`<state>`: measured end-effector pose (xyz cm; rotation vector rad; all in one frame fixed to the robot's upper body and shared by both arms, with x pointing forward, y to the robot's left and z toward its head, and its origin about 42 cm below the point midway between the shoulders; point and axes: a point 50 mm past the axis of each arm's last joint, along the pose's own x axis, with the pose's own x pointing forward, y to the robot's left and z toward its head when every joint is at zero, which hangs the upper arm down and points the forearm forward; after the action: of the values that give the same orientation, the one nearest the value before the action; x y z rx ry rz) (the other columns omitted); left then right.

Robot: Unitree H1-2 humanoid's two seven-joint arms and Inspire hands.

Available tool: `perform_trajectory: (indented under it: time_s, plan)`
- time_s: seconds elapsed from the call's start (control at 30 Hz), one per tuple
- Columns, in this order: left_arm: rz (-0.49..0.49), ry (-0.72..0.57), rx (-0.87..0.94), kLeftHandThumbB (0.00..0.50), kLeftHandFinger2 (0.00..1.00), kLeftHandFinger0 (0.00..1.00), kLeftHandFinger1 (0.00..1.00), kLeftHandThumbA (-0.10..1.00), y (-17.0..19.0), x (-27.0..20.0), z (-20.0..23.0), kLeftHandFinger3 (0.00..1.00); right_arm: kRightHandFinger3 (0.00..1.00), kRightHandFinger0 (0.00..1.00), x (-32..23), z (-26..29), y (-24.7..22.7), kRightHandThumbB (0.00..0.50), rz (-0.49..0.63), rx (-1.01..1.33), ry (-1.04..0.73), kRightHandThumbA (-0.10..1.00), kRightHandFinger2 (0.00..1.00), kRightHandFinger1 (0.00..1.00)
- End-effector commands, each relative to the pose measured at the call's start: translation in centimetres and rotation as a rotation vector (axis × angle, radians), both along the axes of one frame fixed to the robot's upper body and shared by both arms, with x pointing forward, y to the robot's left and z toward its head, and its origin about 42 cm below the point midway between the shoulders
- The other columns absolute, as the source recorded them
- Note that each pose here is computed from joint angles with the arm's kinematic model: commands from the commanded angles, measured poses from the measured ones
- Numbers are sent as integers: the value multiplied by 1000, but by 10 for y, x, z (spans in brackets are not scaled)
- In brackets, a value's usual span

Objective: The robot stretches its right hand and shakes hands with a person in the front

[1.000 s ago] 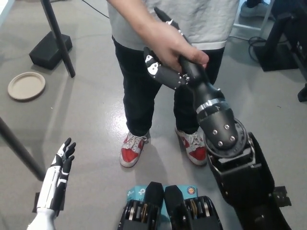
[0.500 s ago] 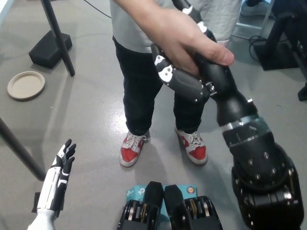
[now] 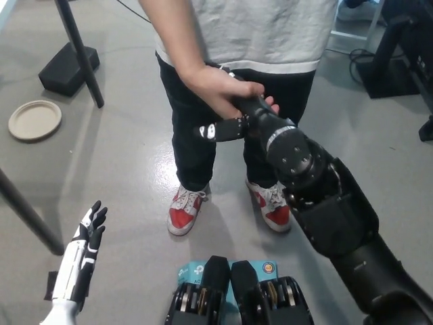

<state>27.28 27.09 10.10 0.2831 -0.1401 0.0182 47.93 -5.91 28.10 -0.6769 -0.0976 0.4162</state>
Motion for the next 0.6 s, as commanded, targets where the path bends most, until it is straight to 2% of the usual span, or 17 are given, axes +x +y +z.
perform_trajectory:
  time_s: [0.0, 0.17, 0.23, 0.37, 0.57]
  plan:
    - [0, -54, 30, 43, 1000, 1000, 1000, 1000, 5, -3, 7, 1000, 1000, 1000, 3, 22, 9, 500, 70, -49, -62, 967, 1000, 1000]
    - [3, -44, 24, 39, 1000, 1000, 1000, 1000, 5, -8, 2, 1000, 1000, 1000, -13, 19, -1, 500, 106, -46, -56, 1000, 1000, 1000]
    - [3, -45, 20, 52, 1000, 1000, 1000, 1000, 4, -8, 1, 1000, 1000, 1000, -27, 22, -16, 500, 177, 53, -27, 1000, 1000, 1000]
    - [5, -41, 20, 68, 1000, 1000, 1000, 1000, 4, -10, 0, 1000, 1000, 1000, -54, 28, -39, 500, 205, 133, -31, 1000, 1000, 1000]
    - [0, -32, 20, 47, 1000, 1000, 1000, 1000, 3, -9, 0, 1000, 1000, 1000, -96, 36, -82, 500, 240, 225, -105, 1000, 1000, 1000]
